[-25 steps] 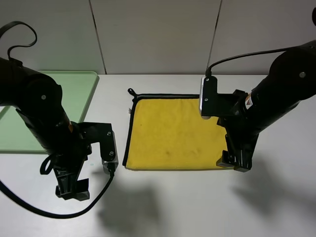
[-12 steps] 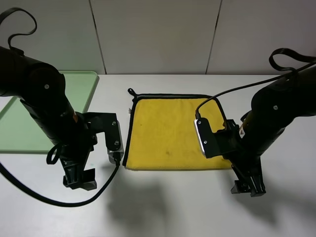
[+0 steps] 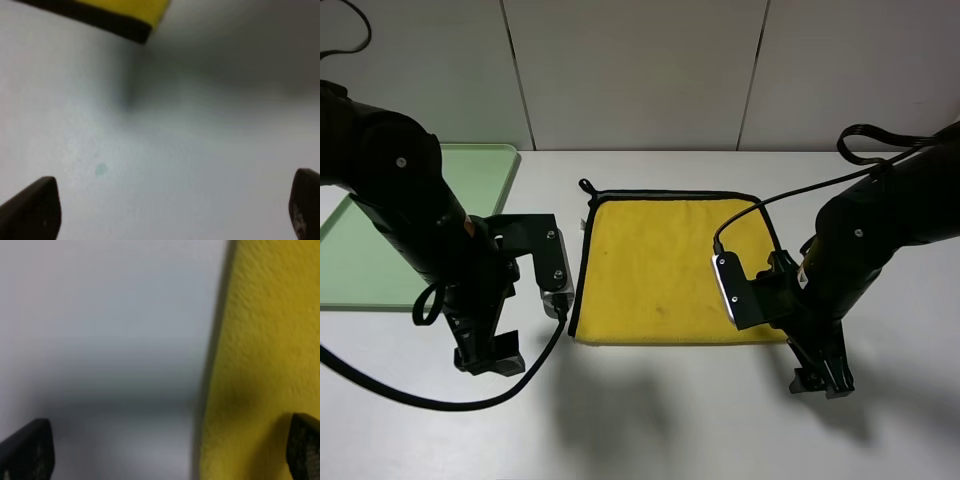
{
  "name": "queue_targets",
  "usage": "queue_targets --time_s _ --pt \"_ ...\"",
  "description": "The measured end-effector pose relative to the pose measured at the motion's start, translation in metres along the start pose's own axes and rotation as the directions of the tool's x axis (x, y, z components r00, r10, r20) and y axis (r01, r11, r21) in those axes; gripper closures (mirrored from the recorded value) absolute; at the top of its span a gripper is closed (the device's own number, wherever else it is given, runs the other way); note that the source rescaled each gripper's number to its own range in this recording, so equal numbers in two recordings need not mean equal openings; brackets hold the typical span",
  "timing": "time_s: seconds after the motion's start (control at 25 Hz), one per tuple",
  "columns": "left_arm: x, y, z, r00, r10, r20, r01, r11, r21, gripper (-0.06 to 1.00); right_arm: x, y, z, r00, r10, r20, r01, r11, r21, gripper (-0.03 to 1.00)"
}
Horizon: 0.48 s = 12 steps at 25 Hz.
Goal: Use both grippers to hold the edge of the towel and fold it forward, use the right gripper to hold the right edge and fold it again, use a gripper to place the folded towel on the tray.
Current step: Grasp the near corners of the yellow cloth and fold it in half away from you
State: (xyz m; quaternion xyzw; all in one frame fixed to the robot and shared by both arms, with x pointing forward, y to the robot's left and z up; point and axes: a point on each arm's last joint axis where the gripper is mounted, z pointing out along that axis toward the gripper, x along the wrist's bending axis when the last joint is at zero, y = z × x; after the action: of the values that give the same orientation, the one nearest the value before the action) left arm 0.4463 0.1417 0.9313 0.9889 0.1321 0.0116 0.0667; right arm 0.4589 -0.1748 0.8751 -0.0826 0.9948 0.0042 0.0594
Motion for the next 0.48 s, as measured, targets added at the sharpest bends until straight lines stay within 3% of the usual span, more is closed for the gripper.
queue_targets --time_s 0.2,0.48 --pt "-0.005 0.005 0.0 1.0 0.027 0.004 -0.027 1.0 -0.013 0.04 -0.005 -0.015 0.001 0.999 0.054 -0.001 -0.054 0.999 0.008 -0.03" --pt "-0.031 0.029 0.002 0.971 0.236 -0.042 -0.238 0.969 -0.072 0.04 -0.004 -0.017 0.01 0.999 0.031 -0.037 -0.03 0.999 0.02 -0.03"
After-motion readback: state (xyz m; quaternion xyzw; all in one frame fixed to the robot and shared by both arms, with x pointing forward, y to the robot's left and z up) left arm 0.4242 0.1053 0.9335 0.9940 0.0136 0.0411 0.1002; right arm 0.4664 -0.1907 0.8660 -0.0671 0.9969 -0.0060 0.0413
